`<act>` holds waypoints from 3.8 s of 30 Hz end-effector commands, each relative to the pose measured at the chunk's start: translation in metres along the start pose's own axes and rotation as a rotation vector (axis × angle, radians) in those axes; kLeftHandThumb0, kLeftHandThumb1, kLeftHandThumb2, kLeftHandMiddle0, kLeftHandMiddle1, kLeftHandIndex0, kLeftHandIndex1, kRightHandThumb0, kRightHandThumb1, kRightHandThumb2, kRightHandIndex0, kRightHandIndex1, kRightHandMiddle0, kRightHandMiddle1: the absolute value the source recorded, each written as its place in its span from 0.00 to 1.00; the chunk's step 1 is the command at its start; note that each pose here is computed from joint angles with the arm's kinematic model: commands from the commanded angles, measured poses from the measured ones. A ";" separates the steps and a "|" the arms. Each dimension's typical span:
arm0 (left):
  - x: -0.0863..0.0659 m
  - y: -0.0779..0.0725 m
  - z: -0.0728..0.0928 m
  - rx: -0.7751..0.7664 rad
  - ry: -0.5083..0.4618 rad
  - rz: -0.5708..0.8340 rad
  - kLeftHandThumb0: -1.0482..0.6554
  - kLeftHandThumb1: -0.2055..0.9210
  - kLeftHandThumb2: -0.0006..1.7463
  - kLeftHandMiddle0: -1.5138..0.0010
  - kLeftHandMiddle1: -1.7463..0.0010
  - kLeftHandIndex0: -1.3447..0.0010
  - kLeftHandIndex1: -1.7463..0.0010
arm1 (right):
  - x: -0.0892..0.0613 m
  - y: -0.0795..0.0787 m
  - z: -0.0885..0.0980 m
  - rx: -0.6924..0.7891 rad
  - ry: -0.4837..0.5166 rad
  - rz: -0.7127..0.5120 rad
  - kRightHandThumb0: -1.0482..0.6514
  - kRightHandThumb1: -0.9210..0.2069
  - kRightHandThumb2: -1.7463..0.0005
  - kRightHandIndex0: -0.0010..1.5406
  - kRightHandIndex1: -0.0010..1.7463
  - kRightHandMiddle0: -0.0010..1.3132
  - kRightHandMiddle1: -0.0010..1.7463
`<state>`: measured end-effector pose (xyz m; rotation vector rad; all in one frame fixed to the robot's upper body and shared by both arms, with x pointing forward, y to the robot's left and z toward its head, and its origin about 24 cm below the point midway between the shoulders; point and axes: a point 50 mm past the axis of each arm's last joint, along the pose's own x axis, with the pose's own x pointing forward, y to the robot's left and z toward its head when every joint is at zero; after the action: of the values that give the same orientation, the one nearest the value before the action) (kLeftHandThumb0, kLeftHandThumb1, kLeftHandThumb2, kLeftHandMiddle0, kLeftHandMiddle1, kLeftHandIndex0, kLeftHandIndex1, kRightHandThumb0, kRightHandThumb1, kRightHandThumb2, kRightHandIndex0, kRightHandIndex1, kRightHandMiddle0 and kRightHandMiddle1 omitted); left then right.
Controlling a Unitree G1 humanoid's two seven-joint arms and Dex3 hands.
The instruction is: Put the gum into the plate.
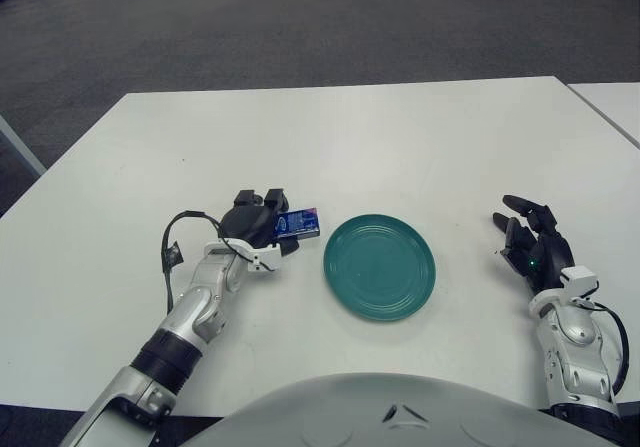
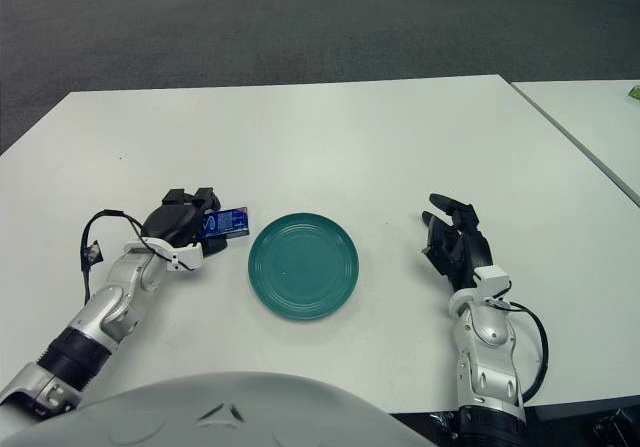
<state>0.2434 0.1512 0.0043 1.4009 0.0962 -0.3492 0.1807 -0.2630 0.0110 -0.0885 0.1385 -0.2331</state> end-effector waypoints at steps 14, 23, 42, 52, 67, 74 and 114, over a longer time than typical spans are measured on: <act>-0.002 -0.015 -0.005 0.204 0.005 -0.093 0.00 1.00 0.16 0.95 0.51 1.00 0.26 | -0.006 0.002 -0.019 0.028 0.105 -0.003 0.19 0.00 0.53 0.17 0.24 0.00 0.52; 0.001 -0.021 -0.007 0.277 0.006 -0.079 0.06 0.99 0.13 0.77 0.08 0.92 0.13 | -0.007 0.004 -0.018 0.022 0.101 0.002 0.19 0.00 0.53 0.17 0.23 0.00 0.51; -0.005 -0.008 0.002 0.101 -0.092 0.008 0.34 0.48 0.74 0.26 0.00 0.55 0.00 | -0.009 0.006 -0.016 0.040 0.109 0.007 0.19 0.00 0.53 0.17 0.24 0.00 0.53; -0.009 0.004 0.002 0.051 -0.112 0.084 0.33 0.46 0.75 0.24 0.00 0.54 0.00 | -0.011 0.008 -0.017 0.035 0.113 0.007 0.20 0.00 0.52 0.16 0.23 0.00 0.51; -0.011 0.038 0.008 -0.142 -0.175 0.281 0.33 0.44 0.77 0.17 0.00 0.53 0.00 | -0.013 0.007 -0.022 0.035 0.124 -0.005 0.20 0.00 0.52 0.18 0.21 0.00 0.51; -0.017 0.056 0.019 -0.235 -0.219 0.349 0.32 0.42 0.79 0.17 0.00 0.51 0.00 | -0.014 0.006 -0.026 0.034 0.119 -0.003 0.20 0.00 0.52 0.19 0.21 0.00 0.53; -0.030 0.058 0.101 -0.255 -0.545 0.123 0.32 0.42 0.79 0.22 0.00 0.51 0.00 | -0.028 0.023 -0.027 0.060 0.116 -0.019 0.17 0.00 0.53 0.21 0.24 0.00 0.58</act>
<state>0.2159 0.0690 0.0844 1.0024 -0.3414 -0.5632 0.1677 -0.2428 0.0056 -0.0496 0.1279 -0.2549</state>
